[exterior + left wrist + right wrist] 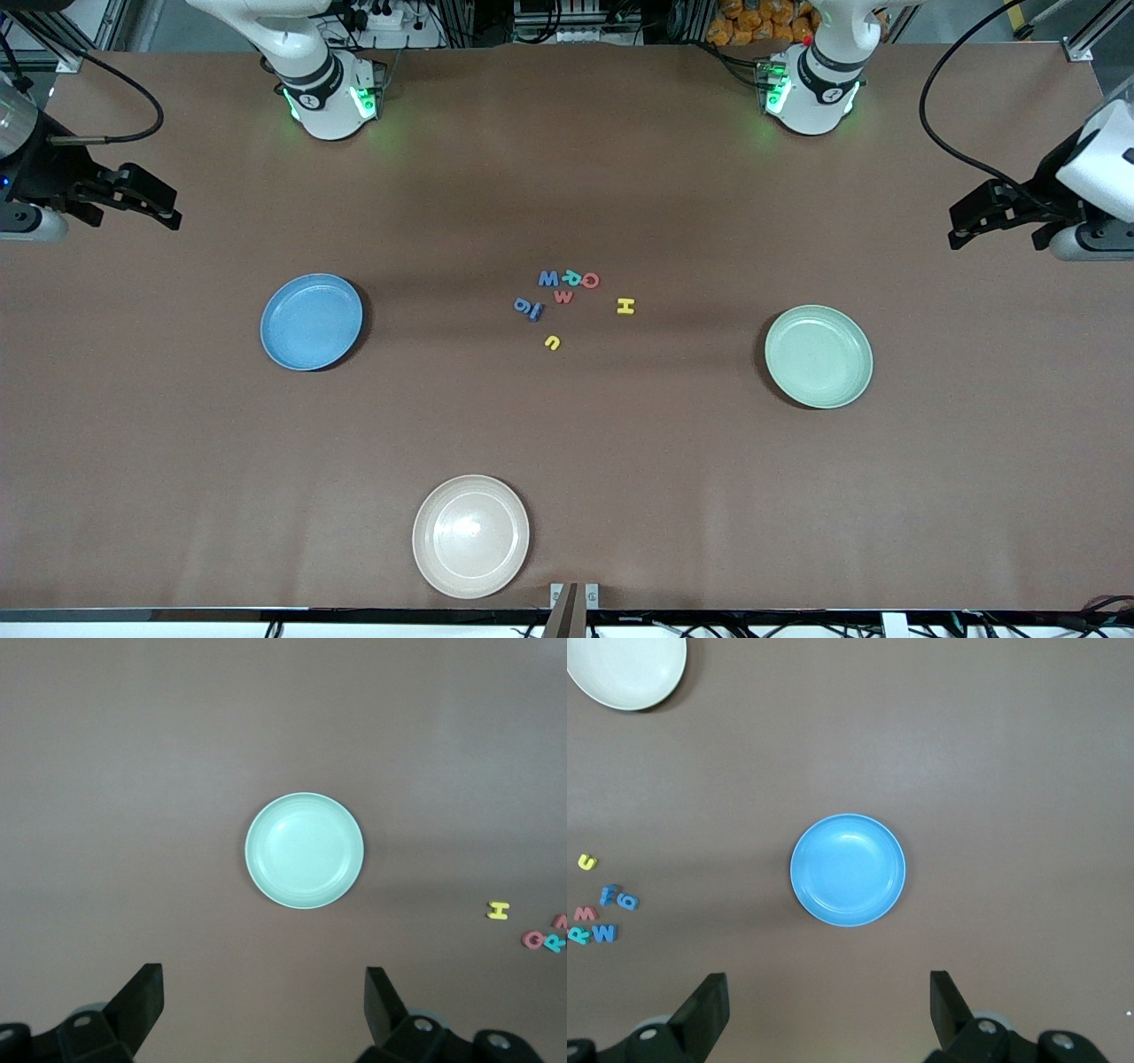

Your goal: Sort upper and lower case letters into plates

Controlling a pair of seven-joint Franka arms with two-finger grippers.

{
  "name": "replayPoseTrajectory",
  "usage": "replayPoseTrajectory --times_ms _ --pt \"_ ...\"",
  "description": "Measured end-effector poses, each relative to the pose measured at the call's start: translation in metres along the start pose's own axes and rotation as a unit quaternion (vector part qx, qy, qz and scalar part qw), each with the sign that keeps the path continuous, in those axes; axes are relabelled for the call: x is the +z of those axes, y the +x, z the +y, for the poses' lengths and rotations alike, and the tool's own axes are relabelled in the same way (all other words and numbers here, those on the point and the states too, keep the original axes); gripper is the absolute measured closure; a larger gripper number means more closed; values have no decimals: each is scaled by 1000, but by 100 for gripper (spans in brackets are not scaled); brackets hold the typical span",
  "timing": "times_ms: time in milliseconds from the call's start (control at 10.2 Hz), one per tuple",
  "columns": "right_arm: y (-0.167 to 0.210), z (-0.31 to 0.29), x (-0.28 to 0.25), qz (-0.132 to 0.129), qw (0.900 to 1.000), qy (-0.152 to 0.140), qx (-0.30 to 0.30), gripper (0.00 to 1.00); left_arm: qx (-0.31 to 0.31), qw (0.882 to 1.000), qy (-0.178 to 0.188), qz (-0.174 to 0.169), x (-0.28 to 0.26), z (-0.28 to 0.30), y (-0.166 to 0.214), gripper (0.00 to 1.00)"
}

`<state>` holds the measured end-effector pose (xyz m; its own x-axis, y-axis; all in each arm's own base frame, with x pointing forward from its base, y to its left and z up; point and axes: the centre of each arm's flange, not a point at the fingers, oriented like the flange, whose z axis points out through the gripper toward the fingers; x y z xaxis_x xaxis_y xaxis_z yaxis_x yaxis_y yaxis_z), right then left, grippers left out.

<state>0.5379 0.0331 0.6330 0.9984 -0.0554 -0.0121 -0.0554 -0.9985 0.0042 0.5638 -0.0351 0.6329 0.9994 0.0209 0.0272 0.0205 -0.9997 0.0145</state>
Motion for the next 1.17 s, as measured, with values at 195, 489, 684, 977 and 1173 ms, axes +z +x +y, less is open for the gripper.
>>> replayPoseTrajectory --times_ms 195,489,684,977,1173 --pt "2 -2 2 1 1000 4 -1 0 -5 1000 -17 -7 9 -2 4 0" --pt "7 -6 8 -1 1000 25 -1 0 33 999 -25 -8 73 55 19 0" --pt "10 -15 15 -7 999 36 -6 0 60 997 -31 -32 121 95 19 0" --pt "23 -47 32 -4 998 53 23 0 38 998 -20 -46 191 169 -3 0" --pt "30 -74 47 -5 997 55 58 0 20 998 12 -56 232 226 -33 0"
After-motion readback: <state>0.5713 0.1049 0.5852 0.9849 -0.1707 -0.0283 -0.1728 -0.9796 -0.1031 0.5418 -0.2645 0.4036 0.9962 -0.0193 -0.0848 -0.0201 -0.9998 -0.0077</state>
